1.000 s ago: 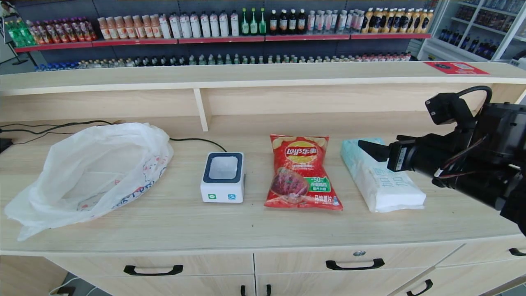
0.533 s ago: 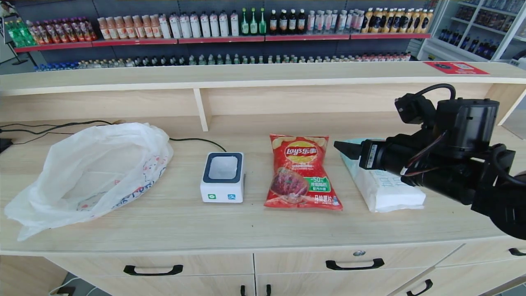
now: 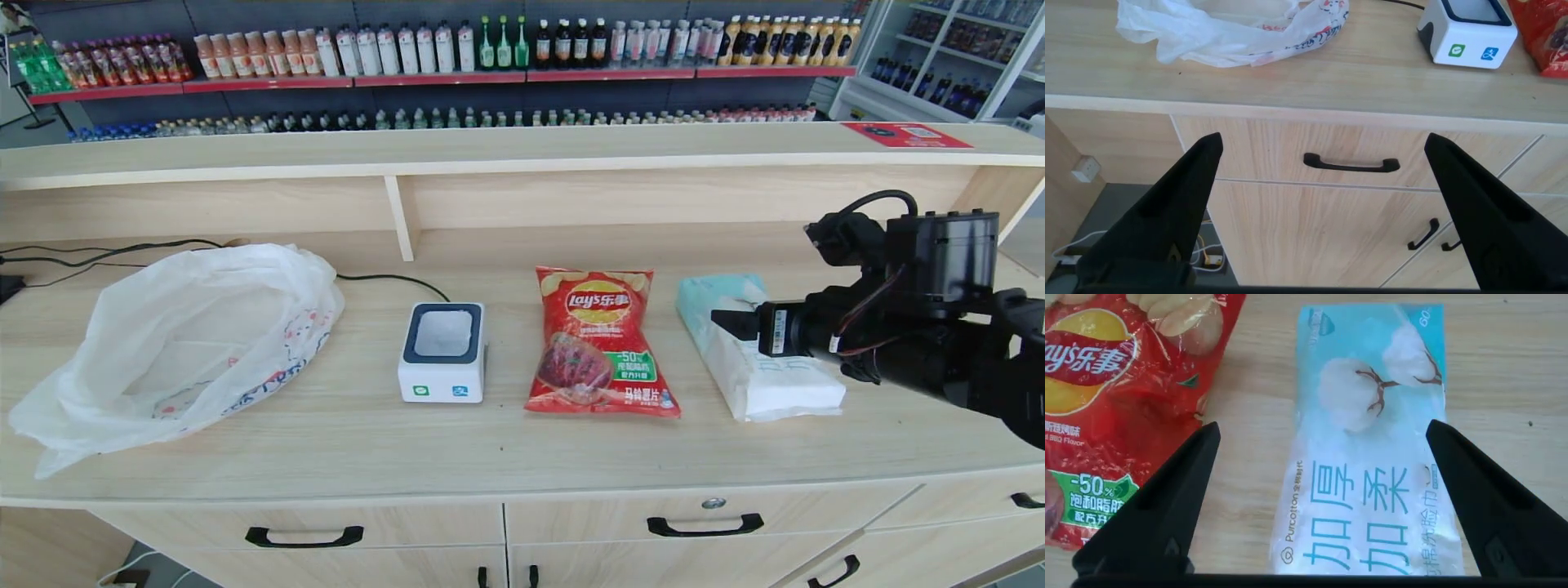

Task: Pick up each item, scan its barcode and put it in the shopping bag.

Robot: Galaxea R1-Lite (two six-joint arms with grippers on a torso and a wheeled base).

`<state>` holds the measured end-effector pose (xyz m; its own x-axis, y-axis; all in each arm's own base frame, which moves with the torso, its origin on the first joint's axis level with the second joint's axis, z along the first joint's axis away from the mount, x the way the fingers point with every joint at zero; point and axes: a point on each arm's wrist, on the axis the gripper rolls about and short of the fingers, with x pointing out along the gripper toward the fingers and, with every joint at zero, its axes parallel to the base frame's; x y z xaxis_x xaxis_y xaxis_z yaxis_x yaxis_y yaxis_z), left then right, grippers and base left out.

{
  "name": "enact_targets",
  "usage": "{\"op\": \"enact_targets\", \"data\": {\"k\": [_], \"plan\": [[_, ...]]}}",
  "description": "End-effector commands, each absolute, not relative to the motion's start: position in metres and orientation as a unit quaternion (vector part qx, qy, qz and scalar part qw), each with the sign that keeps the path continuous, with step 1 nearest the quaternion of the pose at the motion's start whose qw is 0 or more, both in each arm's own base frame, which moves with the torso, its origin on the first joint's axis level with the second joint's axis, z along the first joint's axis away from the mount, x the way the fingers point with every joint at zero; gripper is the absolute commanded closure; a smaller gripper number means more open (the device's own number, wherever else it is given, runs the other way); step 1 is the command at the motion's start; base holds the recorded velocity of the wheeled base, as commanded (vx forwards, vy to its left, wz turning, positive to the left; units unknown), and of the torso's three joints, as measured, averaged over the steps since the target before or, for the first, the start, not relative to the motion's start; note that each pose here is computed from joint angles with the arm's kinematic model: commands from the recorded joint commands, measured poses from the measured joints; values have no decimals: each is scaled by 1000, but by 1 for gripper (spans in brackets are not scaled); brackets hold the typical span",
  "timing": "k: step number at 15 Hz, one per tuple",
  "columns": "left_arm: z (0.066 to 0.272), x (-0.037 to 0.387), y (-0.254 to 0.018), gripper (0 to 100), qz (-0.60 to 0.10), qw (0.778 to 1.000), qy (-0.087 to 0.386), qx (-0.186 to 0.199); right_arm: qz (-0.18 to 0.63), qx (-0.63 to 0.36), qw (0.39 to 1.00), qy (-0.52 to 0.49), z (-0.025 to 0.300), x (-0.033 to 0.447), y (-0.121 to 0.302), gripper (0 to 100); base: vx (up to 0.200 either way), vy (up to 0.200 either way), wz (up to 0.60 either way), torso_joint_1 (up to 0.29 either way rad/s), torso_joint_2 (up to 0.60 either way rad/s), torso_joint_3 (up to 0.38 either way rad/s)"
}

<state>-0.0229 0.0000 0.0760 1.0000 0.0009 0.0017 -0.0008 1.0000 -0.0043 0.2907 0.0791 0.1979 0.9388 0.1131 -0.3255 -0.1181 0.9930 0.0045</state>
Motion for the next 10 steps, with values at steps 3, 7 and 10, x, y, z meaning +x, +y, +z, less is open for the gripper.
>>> {"op": "enact_targets", "data": {"k": [3,7,10], "plan": [[76,-23,0,0,1,1000,-1,-2,51,-7,984,173,200,286,73,0,0,0,0,0,0,0],[76,-23,0,0,1,1000,-1,-2,41,-6,981,192,189,293,70,0,0,0,0,0,0,0],[76,-23,0,0,2,1000,0,-2,36,-6,979,199,184,297,68,0,0,0,0,0,0,0]]}}
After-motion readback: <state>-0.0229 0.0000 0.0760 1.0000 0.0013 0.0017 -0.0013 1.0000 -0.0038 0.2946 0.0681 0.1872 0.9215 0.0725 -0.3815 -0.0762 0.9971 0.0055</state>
